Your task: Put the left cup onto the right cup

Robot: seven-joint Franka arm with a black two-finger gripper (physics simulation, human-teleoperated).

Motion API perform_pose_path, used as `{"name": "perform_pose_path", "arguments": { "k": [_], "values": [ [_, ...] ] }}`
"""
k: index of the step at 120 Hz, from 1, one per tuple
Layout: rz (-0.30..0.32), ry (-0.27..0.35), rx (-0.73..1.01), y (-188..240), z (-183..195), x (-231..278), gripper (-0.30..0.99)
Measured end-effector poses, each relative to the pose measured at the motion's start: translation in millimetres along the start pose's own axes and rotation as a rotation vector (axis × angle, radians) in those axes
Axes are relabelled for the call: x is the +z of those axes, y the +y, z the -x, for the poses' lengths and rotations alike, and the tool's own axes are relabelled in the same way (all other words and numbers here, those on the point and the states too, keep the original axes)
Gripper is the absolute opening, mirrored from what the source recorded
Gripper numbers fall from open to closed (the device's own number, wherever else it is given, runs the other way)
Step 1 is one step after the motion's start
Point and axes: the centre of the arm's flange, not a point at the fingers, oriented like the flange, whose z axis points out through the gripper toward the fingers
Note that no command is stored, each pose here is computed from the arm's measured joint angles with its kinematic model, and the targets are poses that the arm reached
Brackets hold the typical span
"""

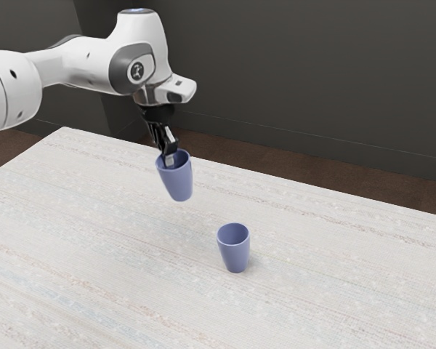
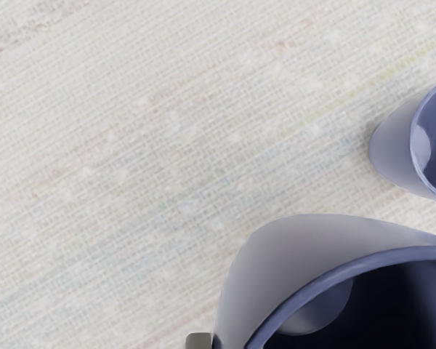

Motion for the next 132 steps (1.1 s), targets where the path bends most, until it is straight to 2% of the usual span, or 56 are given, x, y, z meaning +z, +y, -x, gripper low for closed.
{"name": "perform_pose_path", "arguments": {
  "k": [66, 132],
  "values": [
    [0.006, -0.005, 0.100, 59, -27, 7, -0.09],
    [0.017, -0.025, 0.153, 94, -46, 26, -0.09]
  ]
}}
